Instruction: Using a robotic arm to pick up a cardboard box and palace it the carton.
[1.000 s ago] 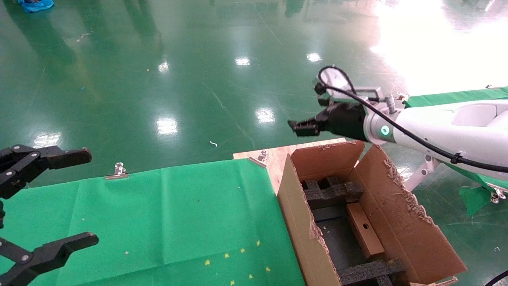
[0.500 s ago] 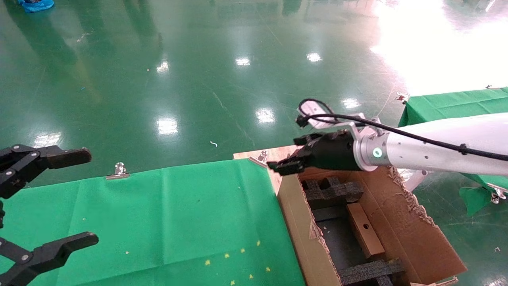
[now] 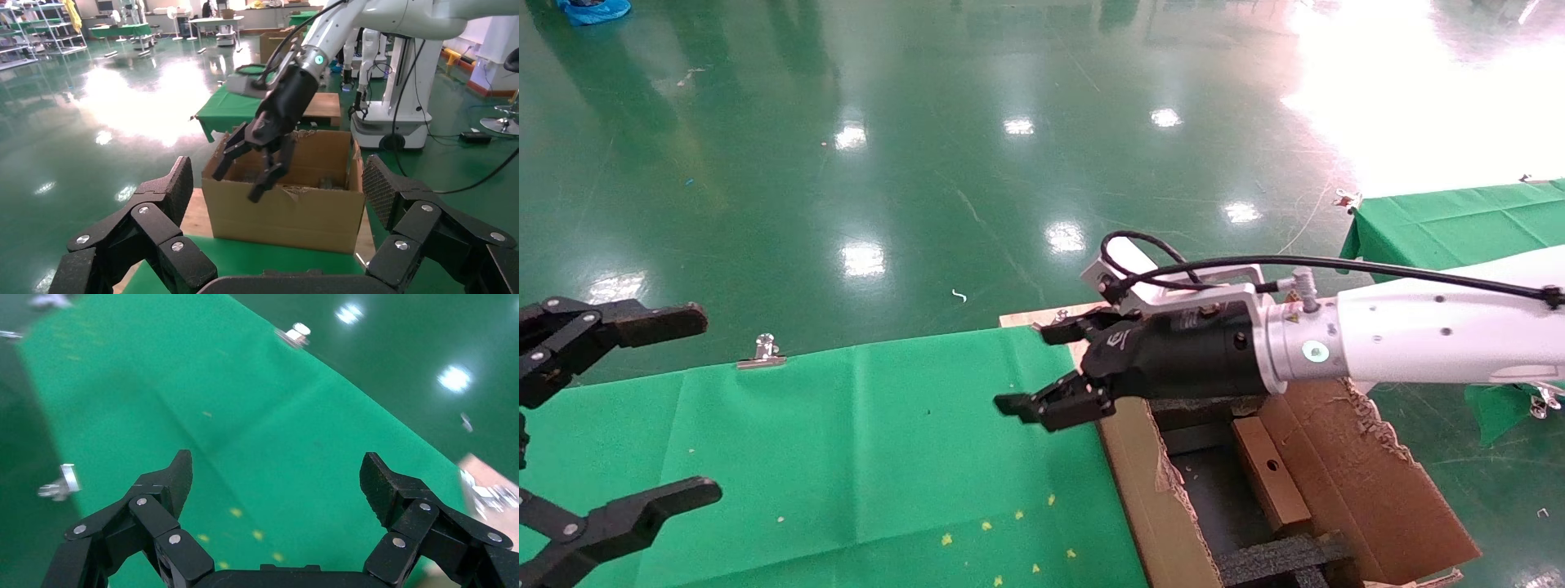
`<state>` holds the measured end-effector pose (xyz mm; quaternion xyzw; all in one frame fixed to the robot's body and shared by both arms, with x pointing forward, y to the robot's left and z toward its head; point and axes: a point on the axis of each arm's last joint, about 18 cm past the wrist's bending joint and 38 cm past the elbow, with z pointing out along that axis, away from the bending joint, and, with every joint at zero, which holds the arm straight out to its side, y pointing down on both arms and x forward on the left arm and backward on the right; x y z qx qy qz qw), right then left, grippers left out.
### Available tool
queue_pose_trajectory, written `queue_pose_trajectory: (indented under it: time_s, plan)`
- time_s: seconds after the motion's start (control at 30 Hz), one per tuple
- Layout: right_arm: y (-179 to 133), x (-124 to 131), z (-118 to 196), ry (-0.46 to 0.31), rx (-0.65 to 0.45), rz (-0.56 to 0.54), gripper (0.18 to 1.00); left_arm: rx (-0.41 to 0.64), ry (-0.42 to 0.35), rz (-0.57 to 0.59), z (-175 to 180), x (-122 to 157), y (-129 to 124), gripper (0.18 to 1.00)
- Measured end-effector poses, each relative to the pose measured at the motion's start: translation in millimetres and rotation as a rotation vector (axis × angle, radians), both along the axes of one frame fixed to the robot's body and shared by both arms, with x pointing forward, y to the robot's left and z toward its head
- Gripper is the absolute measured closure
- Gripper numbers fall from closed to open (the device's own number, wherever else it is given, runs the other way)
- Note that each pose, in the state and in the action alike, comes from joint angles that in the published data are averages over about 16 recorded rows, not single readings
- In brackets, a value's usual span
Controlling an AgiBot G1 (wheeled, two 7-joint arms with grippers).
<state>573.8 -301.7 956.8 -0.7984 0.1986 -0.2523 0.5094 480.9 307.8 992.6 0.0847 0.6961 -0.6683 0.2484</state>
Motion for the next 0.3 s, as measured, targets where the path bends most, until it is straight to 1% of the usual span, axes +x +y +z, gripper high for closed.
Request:
queue_pose_trajectory:
  time_s: [0.07, 0.3]
  plan:
    - [3.3, -8.5, 2.4, -0.02, 0.017, 0.059, 0.178, 0.0, 0.0, 0.0, 0.0, 0.0, 0.0, 0.184]
    - [7.3, -24.3, 7.7, -0.066, 0.049, 0.163, 0.178, 0.0, 0.0, 0.0, 0.0, 0.0, 0.0, 0.184]
